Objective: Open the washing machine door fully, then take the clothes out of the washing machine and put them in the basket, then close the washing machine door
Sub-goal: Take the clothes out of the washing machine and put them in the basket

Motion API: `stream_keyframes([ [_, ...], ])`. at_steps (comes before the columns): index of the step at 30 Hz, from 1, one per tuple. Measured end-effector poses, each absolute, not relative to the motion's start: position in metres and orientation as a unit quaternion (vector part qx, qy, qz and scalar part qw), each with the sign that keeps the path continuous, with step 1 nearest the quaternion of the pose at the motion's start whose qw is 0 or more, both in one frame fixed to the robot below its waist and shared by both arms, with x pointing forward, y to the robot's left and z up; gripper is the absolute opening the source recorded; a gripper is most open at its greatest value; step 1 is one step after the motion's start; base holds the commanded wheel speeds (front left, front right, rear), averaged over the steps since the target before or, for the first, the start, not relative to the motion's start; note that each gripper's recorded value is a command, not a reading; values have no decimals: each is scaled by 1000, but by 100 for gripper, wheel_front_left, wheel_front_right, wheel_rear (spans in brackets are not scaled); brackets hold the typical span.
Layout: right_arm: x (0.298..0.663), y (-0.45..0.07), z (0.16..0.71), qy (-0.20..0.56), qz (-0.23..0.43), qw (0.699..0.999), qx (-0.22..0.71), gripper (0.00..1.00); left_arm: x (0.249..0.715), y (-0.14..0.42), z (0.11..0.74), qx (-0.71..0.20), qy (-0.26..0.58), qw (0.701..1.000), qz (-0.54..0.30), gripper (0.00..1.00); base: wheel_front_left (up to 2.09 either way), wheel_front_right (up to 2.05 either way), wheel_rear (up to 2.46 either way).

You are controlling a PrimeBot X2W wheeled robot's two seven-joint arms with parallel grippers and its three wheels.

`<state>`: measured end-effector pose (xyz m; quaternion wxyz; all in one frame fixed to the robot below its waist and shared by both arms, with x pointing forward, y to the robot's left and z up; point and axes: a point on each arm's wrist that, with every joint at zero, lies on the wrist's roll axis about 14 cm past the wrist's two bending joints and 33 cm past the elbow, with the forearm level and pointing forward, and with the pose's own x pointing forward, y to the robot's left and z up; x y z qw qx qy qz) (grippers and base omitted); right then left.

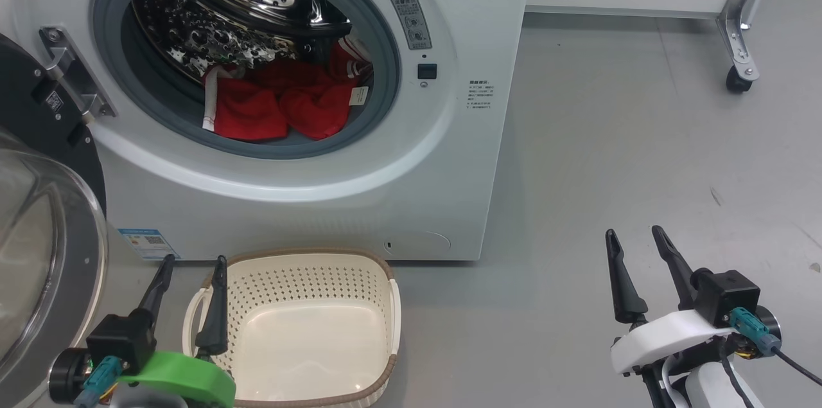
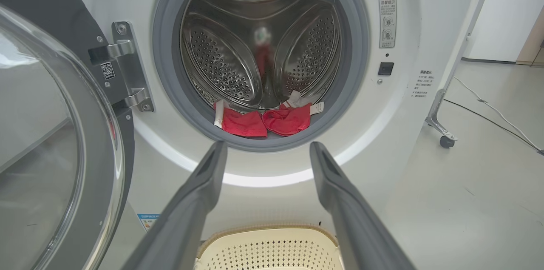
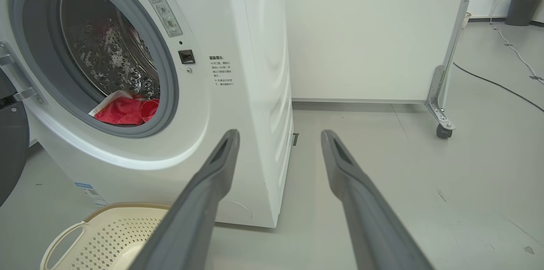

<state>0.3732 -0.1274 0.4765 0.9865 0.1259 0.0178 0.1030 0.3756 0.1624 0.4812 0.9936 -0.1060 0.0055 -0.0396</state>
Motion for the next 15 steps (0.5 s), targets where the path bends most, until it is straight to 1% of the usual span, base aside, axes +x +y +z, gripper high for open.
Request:
stream_keyframes([
  [7,373,-128,474,21,99,986,130,100,376,160,480,-105,7,994,-43,100,31,-31,0],
  [15,373,-128,473,22,97,986,132,100,377,158,480,-100,8,994,-47,100,4,-4,0],
])
